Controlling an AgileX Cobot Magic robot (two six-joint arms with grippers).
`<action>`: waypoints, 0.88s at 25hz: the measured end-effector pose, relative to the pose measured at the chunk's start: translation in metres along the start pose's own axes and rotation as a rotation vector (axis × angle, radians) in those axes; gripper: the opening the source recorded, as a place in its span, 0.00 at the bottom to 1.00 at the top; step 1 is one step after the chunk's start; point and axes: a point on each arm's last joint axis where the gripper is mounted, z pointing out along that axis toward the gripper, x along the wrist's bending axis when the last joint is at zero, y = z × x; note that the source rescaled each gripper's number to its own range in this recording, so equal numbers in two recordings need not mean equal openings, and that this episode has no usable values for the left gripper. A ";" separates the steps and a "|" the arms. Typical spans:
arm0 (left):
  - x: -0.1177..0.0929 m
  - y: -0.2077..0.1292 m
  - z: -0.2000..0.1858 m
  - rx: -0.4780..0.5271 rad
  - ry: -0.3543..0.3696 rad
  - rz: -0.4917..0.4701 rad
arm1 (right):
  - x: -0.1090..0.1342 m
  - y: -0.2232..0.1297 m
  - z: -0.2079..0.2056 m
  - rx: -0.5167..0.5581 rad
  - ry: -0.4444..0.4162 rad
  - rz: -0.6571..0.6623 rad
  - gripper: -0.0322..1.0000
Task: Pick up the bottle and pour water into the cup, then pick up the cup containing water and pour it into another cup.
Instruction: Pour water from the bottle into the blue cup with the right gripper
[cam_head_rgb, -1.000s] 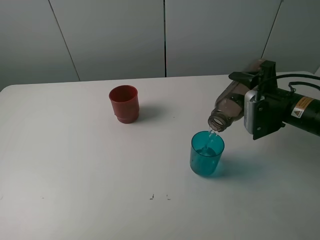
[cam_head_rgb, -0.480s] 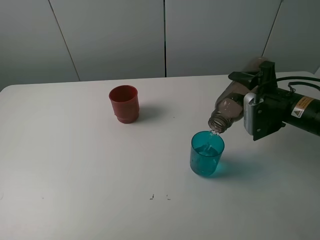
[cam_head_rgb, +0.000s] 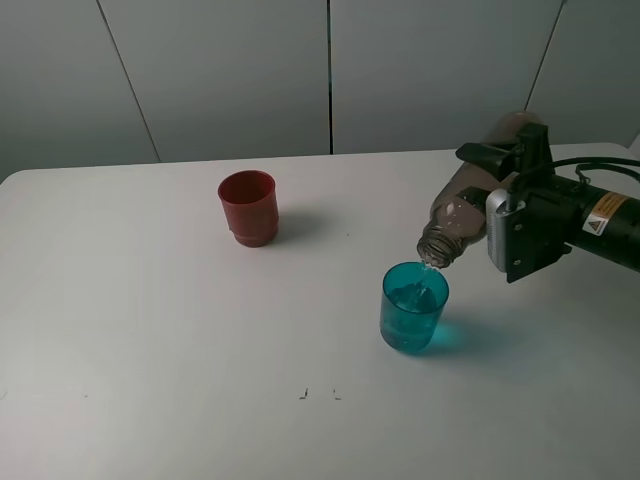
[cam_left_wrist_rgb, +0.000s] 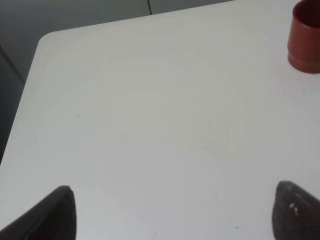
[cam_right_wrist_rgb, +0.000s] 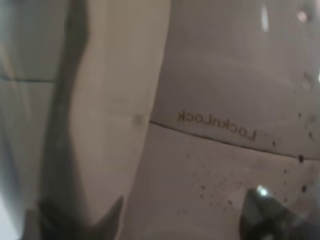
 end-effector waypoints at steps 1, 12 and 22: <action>0.000 0.000 0.000 0.000 0.000 0.000 | 0.000 0.000 0.000 0.000 -0.002 -0.003 0.07; 0.000 0.000 0.000 0.000 0.000 0.000 | -0.001 0.000 0.000 -0.003 -0.006 -0.036 0.07; 0.000 0.000 0.000 0.000 0.000 0.000 | -0.001 0.002 0.000 -0.022 -0.012 -0.045 0.07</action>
